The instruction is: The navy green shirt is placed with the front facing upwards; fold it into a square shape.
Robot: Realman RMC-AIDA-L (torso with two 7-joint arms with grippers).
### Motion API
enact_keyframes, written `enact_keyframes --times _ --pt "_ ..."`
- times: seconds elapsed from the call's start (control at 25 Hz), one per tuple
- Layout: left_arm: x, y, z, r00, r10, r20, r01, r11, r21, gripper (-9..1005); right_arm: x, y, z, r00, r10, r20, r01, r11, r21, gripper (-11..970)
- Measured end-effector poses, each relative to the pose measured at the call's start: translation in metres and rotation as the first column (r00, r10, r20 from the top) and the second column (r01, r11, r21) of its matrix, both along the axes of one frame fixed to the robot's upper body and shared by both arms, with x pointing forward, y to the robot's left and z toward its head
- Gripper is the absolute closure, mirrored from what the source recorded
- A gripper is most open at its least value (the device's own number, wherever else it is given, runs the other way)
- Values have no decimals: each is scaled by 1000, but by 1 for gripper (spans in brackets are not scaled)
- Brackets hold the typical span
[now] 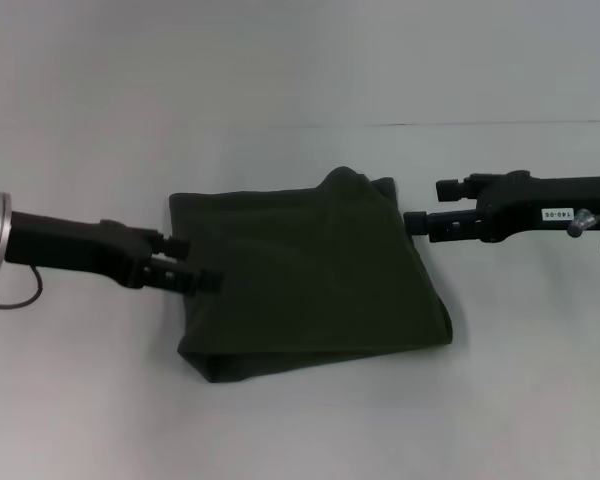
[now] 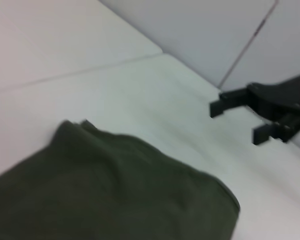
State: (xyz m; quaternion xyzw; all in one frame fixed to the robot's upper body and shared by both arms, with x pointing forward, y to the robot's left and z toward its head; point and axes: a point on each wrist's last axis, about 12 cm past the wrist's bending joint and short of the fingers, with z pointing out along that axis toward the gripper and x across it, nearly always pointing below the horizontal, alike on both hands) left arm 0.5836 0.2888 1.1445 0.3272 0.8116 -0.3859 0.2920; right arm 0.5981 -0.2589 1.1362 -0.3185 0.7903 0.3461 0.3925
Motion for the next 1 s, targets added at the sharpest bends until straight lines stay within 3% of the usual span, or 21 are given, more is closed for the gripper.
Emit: enact_keyframes --times 0.28,0.52,0.68,0.88,0.92,1.0 --pt "2 -1 2 998 53 21 -51 995 -84 46 -13 -4 -2 998 53 40 -55 997 53 37" --pt "8 -12 6 996 48 -81 -55 994 -89 46 -19 -4 -4 995 99 33 -101 994 46 44" --pt "9 -14 8 995 46 -85 -53 994 -92 47 -21 -1 -6 991 131 36 -132 991 29 44" --pt "4 -20 5 997 -63 34 65 996 -56 47 -24 3 -9 985 164 62 -165 986 8 44" --pt "0 -25 4 988 -110 109 114 993 -32 47 -24 3 -9 984 166 65 -167 986 6 44" --pt "-1 -27 4 985 -122 124 125 992 -21 47 -24 4 -9 984 168 67 -169 986 5 44"
